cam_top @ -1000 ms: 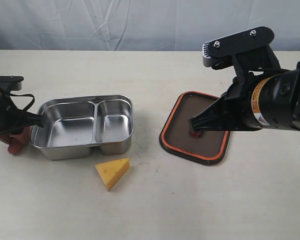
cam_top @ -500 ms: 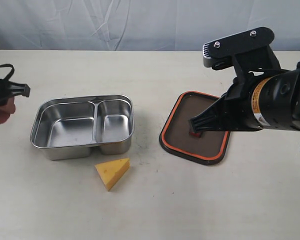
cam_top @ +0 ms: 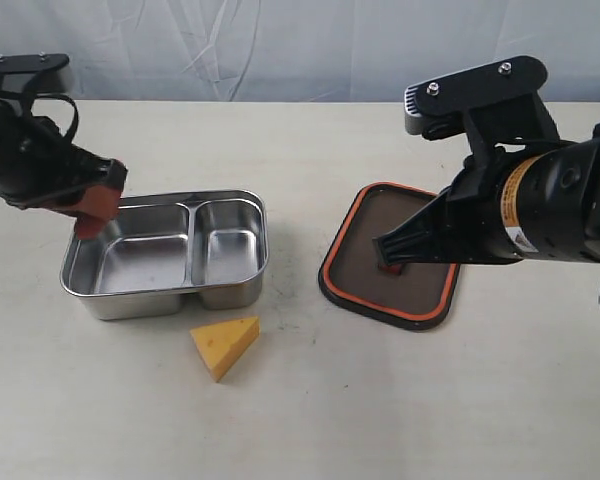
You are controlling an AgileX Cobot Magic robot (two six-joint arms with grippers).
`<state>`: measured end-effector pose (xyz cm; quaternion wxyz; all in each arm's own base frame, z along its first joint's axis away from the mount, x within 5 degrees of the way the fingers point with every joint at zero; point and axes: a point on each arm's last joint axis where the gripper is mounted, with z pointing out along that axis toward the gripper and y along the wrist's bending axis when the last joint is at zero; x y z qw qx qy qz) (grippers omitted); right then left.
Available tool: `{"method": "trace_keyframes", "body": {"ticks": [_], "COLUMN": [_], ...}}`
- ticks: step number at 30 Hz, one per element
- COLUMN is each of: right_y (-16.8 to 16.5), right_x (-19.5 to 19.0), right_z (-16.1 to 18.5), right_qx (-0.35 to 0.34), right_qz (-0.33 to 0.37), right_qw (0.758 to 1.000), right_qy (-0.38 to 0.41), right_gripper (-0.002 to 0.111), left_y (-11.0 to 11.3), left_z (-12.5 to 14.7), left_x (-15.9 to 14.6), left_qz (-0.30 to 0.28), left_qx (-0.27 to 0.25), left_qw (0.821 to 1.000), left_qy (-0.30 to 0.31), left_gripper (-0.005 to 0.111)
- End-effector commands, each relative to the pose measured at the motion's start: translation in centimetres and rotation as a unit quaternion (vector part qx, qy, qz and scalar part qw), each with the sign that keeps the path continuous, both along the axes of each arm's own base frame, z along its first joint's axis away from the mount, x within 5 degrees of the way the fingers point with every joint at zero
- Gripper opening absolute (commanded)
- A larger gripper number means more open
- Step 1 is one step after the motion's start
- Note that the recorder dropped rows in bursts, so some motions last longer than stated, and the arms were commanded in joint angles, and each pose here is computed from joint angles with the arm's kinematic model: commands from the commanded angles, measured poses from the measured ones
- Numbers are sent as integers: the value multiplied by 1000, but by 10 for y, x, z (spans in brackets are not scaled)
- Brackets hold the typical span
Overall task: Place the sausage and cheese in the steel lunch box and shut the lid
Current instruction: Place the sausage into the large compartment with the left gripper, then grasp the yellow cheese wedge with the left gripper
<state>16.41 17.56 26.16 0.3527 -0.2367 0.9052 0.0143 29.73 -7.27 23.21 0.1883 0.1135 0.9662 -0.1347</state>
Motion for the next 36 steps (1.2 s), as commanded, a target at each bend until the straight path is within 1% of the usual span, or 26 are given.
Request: {"method": "trace_keyframes", "body": {"ticks": [1,4,6,8,10,12,15,17,19,20,22,23,25,26,28,29,31,33,36], "right_y": [-1,-1,-1,-1,-1,-1,-1,-1,-1,-1,-1,-1,-1,-1,-2,-3,-4,-5,-5], "right_x": [0,0,0,0,0,0,0,0,0,0,0,0,0,0,0,0,0,1,1], "right_z": [3,3,3,3,3,3,3,3,3,3,3,3,3,3,3,3,3,3,3], "right_qx": [6,6,6,6,6,6,5,5,5,5,4,4,3,0,-5,-11,-17,-23,-24], "right_qz": [0,0,0,0,0,0,0,0,0,0,1,2,3,4,4,1,-3,-6,-5], "right_qw": [1000,1000,1000,1000,1000,1000,1000,1000,1000,1000,1000,1000,1000,1000,1000,1000,1000,1000,1000], "right_qy": [-3,-3,-3,-3,-3,-3,-3,-3,-3,-3,-4,-4,-6,-7,-9,-10,-9,-9,-11], "right_gripper": [0,0,0,0,0,0,0,0,0,0,0,0,0,0,0,0,0,0,0], "left_y": [-9,-9,-9,-10,-10,-10,-10,-10,-13,-16,-25,-33,-49,-60,-74,-83,-93,-103,-113], "left_z": [-7,-11,-12,-12,-12,-12,-12,-12,-12,-11,-8,-7,-4,-4,-4,-6,-8,-9,-10], "left_x": [1,2,0,-1,-1,-1,-2,-2,-4,-6,-10,-13,-22,-28,-36,-42,-51,-59,-64], "left_qz": [-25,-28,-37,-38,-38,-39,-40,-50,-62,-69,-102,-131,-192,-226,-264,-291,-326,-353,-366], "left_qx": [2,4,5,4,3,3,3,3,-13,-28,-55,-65,-80,-84,-72,-53,-26,-6,12], "left_qw": [1000,999,999,999,999,999,999,998,997,996,992,988,977,969,961,954,944,934,930], "left_qy": [10,19,26,32,34,35,37,36,42,48,51,49,45,48,49,48,46,47,37], "left_gripper": [0,10,20,35,48,56,58,58,55,52,43,40,40,43,50,56,61,62,62]}}
